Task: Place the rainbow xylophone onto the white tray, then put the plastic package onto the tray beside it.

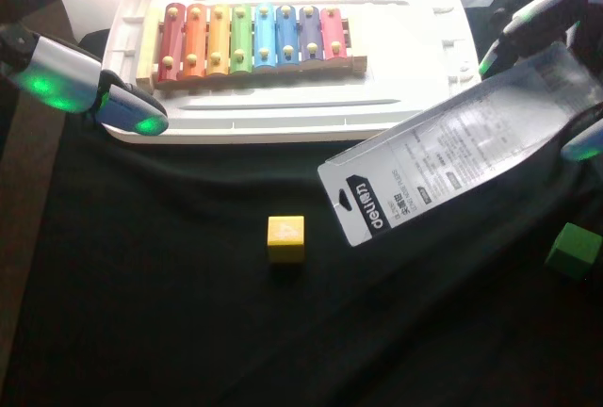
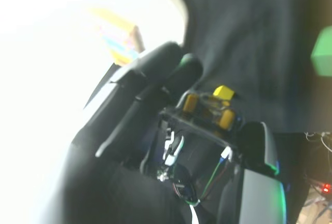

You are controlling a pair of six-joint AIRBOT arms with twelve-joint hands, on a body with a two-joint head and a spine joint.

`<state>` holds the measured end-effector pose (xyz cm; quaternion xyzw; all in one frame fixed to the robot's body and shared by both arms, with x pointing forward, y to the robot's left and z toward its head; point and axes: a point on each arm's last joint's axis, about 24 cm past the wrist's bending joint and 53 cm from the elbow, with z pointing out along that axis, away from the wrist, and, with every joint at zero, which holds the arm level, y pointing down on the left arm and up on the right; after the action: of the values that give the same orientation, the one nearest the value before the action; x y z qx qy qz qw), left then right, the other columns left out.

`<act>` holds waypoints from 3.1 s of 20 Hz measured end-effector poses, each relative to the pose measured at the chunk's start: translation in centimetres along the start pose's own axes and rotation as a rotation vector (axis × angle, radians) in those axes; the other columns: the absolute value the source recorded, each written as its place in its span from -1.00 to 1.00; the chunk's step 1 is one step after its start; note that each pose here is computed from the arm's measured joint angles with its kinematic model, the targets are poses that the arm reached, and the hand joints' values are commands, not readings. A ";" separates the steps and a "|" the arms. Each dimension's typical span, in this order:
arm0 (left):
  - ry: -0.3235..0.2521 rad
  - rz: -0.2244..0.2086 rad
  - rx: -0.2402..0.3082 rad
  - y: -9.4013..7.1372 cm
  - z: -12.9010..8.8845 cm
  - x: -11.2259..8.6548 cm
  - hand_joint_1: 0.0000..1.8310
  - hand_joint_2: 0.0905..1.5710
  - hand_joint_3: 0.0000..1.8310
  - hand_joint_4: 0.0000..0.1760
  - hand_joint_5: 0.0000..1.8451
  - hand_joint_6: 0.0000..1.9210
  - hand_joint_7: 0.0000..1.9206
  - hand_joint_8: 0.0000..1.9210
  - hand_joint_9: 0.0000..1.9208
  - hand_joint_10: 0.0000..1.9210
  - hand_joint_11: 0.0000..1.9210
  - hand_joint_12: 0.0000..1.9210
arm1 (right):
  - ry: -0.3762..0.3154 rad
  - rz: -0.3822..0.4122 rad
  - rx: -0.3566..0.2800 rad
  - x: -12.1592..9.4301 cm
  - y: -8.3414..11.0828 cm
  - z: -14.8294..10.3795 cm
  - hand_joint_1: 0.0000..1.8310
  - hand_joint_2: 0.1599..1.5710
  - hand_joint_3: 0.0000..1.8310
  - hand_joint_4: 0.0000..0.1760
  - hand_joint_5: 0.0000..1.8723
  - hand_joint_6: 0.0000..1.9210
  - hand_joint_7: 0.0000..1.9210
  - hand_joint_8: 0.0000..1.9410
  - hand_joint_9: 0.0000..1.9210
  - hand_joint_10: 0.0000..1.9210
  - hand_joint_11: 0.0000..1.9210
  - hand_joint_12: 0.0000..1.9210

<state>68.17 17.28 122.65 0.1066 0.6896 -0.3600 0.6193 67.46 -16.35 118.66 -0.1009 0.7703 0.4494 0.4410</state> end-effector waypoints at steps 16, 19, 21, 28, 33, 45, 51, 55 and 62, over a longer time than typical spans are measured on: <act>0.002 -0.003 0.003 -0.1 0.1 0.2 -0.07 -0.23 -1.00 -0.84 -1.00 -1.00 -0.99 -1.00 -1.00 -1.00 -1.00 -1.00 | -0.132 -0.014 -0.041 -5.8 0.9 2.2 0.42 0.26 -1.00 -1.00 0.20 -0.51 0.23 -0.06 0.30 -0.05 0.10 0.39; 0.006 -0.007 0.007 -0.2 0.2 0.6 -0.13 -0.22 -1.00 -1.00 -1.00 -1.00 -1.00 -1.00 -1.00 -1.00 -1.00 -1.00 | -0.190 0.018 -0.045 -7.4 0.7 2.5 0.39 0.28 -1.00 -1.00 0.20 -0.46 0.19 -0.01 0.21 0.12 0.05 0.49; 0.010 -0.007 0.006 -0.1 0.2 0.7 -0.09 -0.21 -1.00 -1.00 -1.00 -1.00 -1.00 -1.00 -1.00 -1.00 -1.00 -1.00 | -0.227 0.002 -0.051 -8.2 0.9 2.6 0.40 0.31 -1.00 -1.00 0.22 -0.57 0.08 0.20 0.15 0.16 0.02 0.52; 0.012 -0.014 0.004 0.0 0.0 1.0 -0.07 -0.18 -0.99 -1.00 -1.00 -1.00 -1.00 -1.00 -1.00 -1.00 -1.00 -1.00 | -0.292 0.062 -0.048 -10.0 -0.1 3.5 0.38 0.31 -1.00 -1.00 0.16 -0.41 0.10 0.16 0.17 0.16 0.09 0.44; 0.008 -0.022 0.005 0.0 -0.1 1.0 -0.08 -0.19 -0.99 -1.00 -1.00 -1.00 -1.00 -1.00 -1.00 -1.00 -1.00 -1.00 | -0.309 0.118 -0.063 -10.1 -0.3 6.6 0.30 0.29 -1.00 -1.00 0.15 -0.15 0.10 0.44 0.22 0.60 0.21 0.79; -0.007 -0.037 0.038 -0.9 0.3 1.0 -0.06 -0.22 -1.00 -1.00 -1.00 -1.00 -1.00 -1.00 -1.00 -1.00 -1.00 -1.00 | -0.322 0.249 0.021 -6.9 -5.6 11.7 0.50 0.28 -1.00 -1.00 0.14 -0.34 0.17 -0.18 0.09 0.20 -0.13 0.39; -0.006 -0.040 0.050 -1.3 0.5 1.2 -0.06 -0.24 -1.00 -1.00 -1.00 -1.00 -1.00 -1.00 -1.00 -1.00 -1.00 -1.00 | -0.316 0.292 0.093 -5.2 -8.7 12.2 0.52 0.28 -1.00 -1.00 0.09 -0.20 0.23 -0.36 0.00 0.22 -0.23 0.06; 0.002 -0.038 0.060 -1.7 0.6 1.5 -0.08 -0.21 -1.00 -1.00 -1.00 -1.00 -1.00 -1.00 -1.00 -1.00 -1.00 -1.00 | -0.321 0.348 0.169 -4.3 -11.6 11.4 0.42 0.30 -1.00 -1.00 0.18 -0.46 0.11 0.05 -0.02 0.09 -0.17 0.41; 0.004 -0.041 0.060 -1.7 0.6 1.6 -0.18 -0.16 -0.98 -1.00 -1.00 -1.00 -1.00 -1.00 -1.00 -1.00 -1.00 -1.00 | -0.315 0.349 0.174 -4.0 -11.7 11.6 0.23 0.13 -1.00 -1.00 -0.12 -0.96 -0.24 -1.00 -0.30 -0.99 -0.59 -0.04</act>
<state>67.28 15.23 121.80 0.1119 0.6817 -0.3928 0.6070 83.12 -14.97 112.24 0.1433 0.7337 0.4611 0.4781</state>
